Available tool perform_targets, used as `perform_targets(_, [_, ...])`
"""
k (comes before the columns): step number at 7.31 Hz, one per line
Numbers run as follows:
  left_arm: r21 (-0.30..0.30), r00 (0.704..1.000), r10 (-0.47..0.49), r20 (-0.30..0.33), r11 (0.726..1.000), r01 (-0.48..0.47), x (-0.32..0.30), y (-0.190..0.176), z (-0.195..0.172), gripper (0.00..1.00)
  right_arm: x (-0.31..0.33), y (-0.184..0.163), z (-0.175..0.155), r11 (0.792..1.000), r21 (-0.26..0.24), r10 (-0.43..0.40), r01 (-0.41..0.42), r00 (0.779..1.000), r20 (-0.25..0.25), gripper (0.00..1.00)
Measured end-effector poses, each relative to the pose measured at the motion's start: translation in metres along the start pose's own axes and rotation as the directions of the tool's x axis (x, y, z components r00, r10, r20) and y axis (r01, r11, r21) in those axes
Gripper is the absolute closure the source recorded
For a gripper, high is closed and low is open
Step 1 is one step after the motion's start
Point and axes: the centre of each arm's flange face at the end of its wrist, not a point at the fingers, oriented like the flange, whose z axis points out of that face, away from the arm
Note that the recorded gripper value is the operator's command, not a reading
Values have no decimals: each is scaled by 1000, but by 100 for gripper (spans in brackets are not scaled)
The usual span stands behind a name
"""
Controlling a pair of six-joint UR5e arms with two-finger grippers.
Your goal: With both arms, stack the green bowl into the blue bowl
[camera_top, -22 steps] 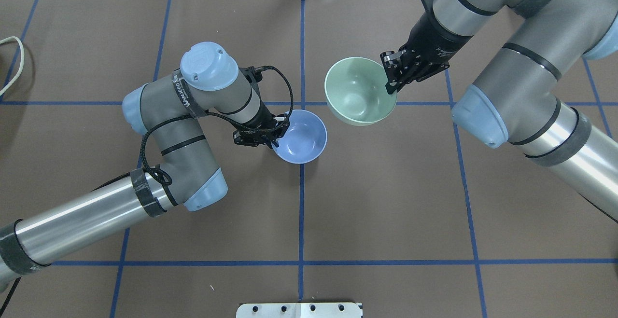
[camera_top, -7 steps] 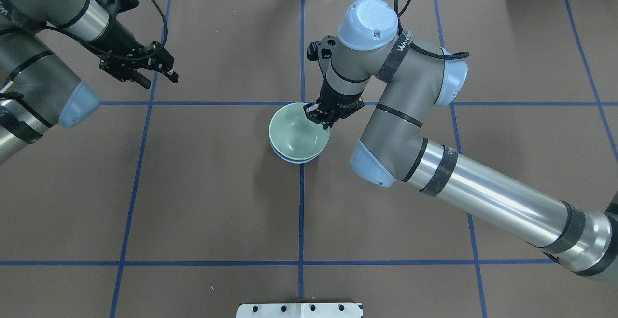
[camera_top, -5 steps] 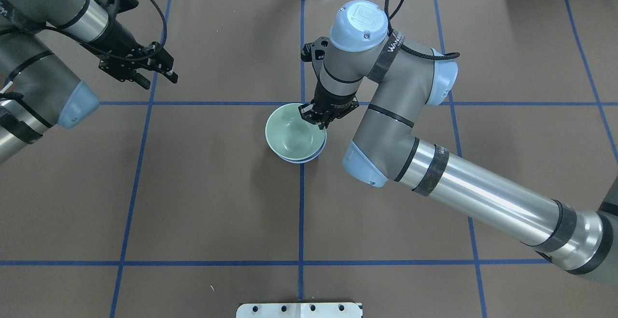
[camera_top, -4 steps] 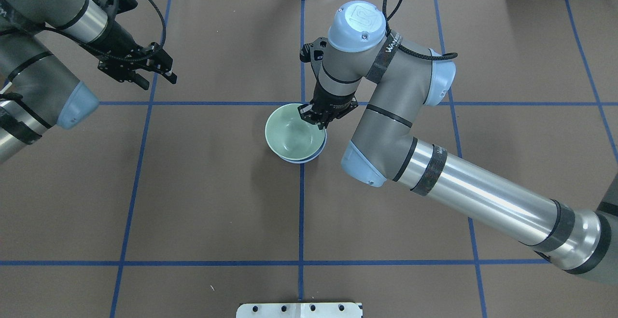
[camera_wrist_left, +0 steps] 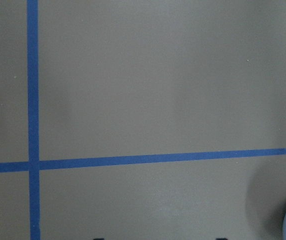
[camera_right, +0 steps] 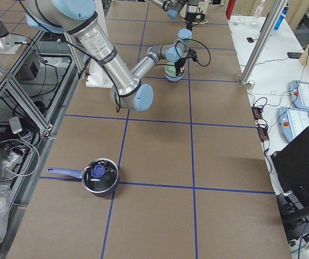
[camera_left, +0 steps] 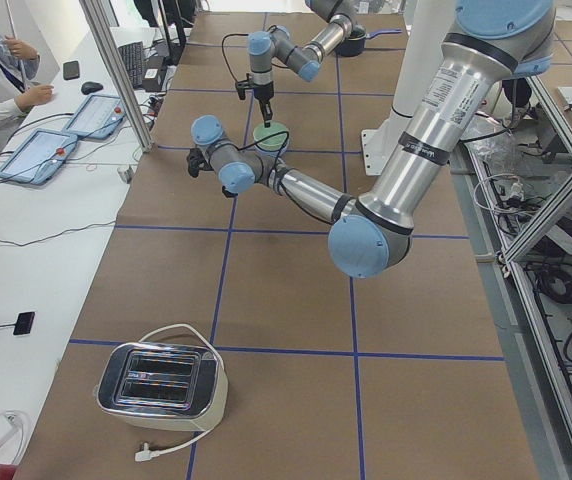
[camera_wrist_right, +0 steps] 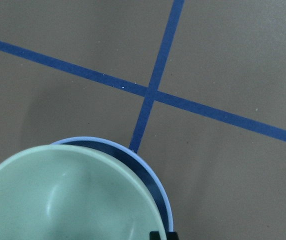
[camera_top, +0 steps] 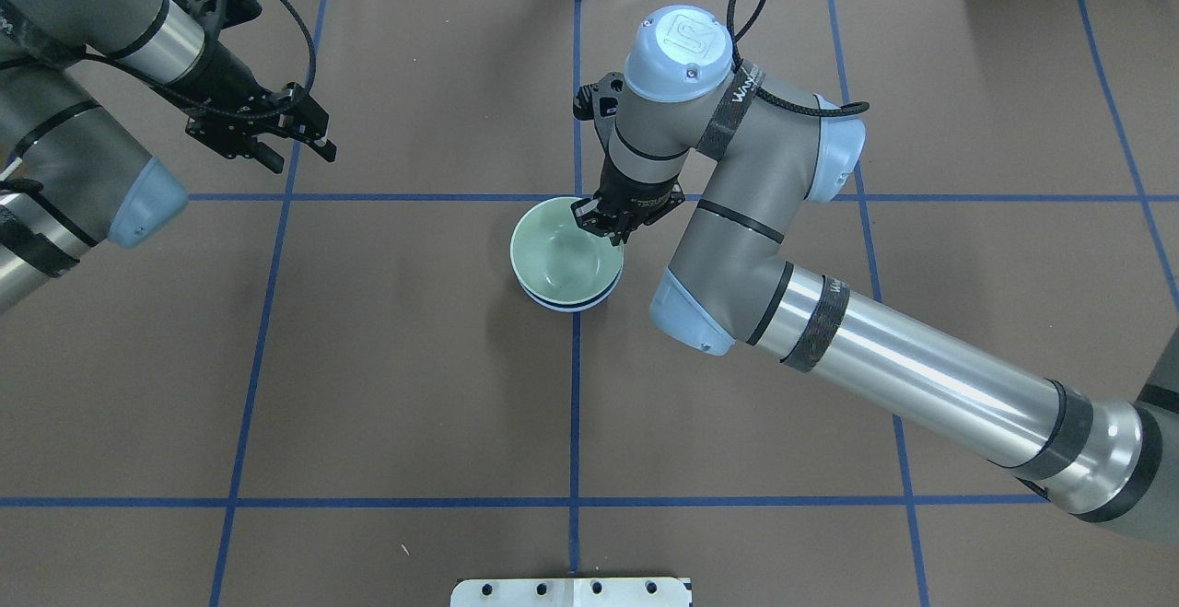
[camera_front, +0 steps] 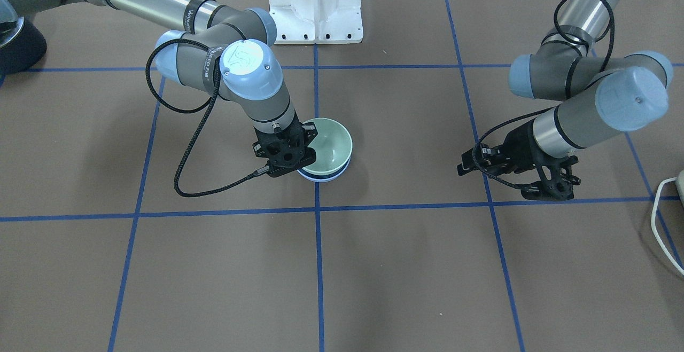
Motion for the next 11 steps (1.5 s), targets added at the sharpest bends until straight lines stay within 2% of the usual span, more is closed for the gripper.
perform_targets(7, [-1,1000,1,-1,1000,-1,1,1,0,20,1,-3,3,1000,5,14,-14,1000,-11,99])
perform_targets(8, [-1,1000,1,-1,1000,-1,1,1,0,20,1,-3,3,1000,5,15,-15,1000,-12,72])
perform_targets(9, [-1,1000,1,-1,1000,-1,1,1,0,20,1,-2,4,1000,4,16,-16,1000,-12,11])
perform_targets(10, [-1,1000,1,-1,1000,-1,1,1,0,20,1,-2,4,1000,4,16,-16,1000,-12,0])
perform_targets(11, [-1,1000,1,-1,1000,-1,1,1,0,20,1,-2,4,1000,4,16,-16,1000,-12,0])
